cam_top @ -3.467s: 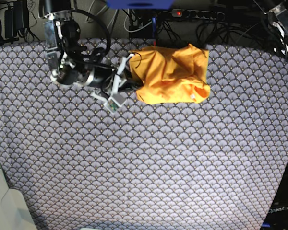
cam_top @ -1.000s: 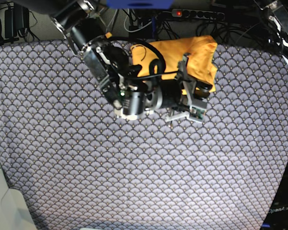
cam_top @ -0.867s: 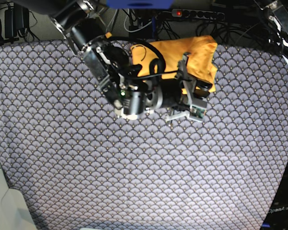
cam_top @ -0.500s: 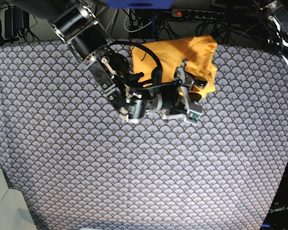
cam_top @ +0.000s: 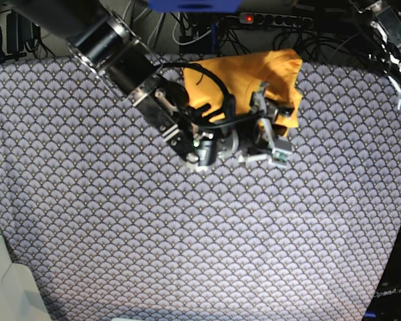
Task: Fold the T-shirt properly
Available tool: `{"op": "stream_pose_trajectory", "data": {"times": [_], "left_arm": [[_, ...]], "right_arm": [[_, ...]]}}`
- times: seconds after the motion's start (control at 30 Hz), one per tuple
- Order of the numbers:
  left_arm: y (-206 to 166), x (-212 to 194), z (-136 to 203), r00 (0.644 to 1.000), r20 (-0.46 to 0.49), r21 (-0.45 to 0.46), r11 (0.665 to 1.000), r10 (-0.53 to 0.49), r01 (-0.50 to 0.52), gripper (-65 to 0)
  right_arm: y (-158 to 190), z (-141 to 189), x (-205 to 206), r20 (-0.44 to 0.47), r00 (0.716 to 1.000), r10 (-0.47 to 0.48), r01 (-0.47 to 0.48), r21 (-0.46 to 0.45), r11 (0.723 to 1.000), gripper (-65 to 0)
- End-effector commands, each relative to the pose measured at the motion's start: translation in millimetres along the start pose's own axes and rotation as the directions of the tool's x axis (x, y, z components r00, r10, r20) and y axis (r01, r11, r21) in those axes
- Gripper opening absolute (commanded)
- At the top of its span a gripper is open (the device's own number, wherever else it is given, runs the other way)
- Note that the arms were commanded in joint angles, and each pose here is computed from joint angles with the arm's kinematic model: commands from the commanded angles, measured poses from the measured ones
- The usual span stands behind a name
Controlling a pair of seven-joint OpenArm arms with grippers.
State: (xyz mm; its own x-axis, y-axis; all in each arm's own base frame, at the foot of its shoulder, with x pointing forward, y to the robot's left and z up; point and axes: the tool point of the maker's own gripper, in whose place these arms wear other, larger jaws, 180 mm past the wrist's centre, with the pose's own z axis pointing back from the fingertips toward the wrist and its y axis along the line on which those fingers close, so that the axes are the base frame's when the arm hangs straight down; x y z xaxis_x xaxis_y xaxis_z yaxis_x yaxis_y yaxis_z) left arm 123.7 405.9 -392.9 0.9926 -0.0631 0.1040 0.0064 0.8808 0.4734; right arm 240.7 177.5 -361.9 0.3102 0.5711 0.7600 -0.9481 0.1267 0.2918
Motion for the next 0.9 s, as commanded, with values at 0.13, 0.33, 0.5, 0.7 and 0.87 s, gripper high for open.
{"op": "stream_pose_trajectory", "data": {"times": [0.13,0.33,0.5,0.7,0.87], "left_arm": [[15,4,6,1.0,0.013,0.043,0.999,-0.001,0.0,-65.0],[13,5,5,1.0,0.014,0.039,0.999,0.0,-0.001,-65.0],[13,5,5,1.0,0.015,0.038,0.999,-0.001,0.001,-65.0],[14,4,5,1.0,0.01,0.043,0.999,-0.002,0.001,-65.0],[14,4,5,1.0,0.01,0.043,0.999,-0.002,0.001,-65.0]], "right_arm": [[0,2,23,0.069,0.997,0.017,-0.018,0.006,1.0,-38.4],[-5,6,28,0.08,0.996,0.025,-0.025,-0.006,1.0,-62.6],[-6,7,33,0.109,0.994,0.026,-0.025,-0.009,1.0,-65.0],[-11,11,43,0.115,0.992,0.053,-0.051,-0.021,0.998,-65.0],[-19,17,53,0.119,0.99,0.078,-0.074,-0.041,0.996,-65.0]]}}
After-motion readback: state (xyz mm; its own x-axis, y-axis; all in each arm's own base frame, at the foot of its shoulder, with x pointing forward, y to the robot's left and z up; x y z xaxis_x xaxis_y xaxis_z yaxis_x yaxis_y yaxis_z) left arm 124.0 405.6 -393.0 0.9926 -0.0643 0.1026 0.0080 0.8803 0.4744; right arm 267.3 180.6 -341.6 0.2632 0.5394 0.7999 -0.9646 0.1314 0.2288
